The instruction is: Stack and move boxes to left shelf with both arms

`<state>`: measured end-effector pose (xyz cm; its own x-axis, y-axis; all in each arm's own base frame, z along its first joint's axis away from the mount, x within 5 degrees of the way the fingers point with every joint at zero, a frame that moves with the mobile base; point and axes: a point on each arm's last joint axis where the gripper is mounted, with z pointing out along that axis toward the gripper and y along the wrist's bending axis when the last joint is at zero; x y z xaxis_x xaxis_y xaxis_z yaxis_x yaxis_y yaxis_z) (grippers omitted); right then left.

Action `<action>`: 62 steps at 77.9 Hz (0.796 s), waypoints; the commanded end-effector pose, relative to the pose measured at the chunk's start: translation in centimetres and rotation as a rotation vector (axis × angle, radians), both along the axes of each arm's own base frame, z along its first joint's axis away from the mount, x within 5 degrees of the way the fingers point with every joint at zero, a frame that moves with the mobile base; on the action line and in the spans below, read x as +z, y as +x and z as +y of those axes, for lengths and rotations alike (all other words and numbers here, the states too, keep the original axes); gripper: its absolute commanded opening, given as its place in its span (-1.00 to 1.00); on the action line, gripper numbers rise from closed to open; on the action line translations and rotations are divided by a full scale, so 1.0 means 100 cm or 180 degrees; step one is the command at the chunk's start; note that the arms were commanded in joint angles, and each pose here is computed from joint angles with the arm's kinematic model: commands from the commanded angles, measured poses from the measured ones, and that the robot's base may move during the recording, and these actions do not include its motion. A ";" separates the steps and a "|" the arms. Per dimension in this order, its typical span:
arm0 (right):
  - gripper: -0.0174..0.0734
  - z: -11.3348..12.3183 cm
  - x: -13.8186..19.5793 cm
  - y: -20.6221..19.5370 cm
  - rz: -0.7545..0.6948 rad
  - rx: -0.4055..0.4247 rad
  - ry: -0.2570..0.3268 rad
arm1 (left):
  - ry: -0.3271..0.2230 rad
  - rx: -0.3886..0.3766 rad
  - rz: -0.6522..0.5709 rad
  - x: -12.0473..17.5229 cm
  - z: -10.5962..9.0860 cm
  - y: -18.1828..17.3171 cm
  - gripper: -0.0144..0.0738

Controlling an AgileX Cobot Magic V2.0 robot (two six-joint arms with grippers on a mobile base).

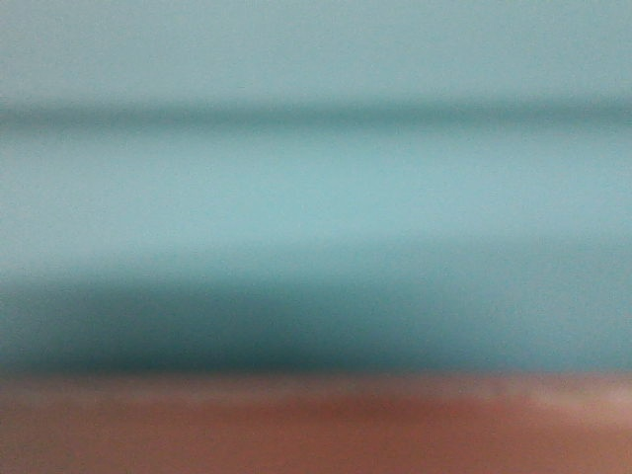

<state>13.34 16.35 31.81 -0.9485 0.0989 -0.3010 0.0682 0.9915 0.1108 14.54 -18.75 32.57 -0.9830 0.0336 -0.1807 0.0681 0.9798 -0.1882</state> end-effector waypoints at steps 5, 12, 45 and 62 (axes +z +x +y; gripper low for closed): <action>-0.49 -0.009 0.016 0.000 -0.0205 -0.0021 0.0012 | -0.0072 -0.0003 0.0111 0.014 0.004 -0.010 -0.66; -0.49 -0.009 0.016 0.000 -0.0205 -0.0021 0.0012 | -0.0072 -0.0003 0.0111 0.014 0.004 -0.010 -0.66; -0.49 -0.009 0.016 0.000 -0.0203 -0.0022 0.0010 | -0.0072 -0.0003 0.0111 0.014 0.004 -0.010 -0.66; -0.49 -0.009 0.016 0.000 -0.0203 -0.0022 0.0010 | -0.0072 -0.0003 0.0111 0.014 0.004 -0.010 -0.66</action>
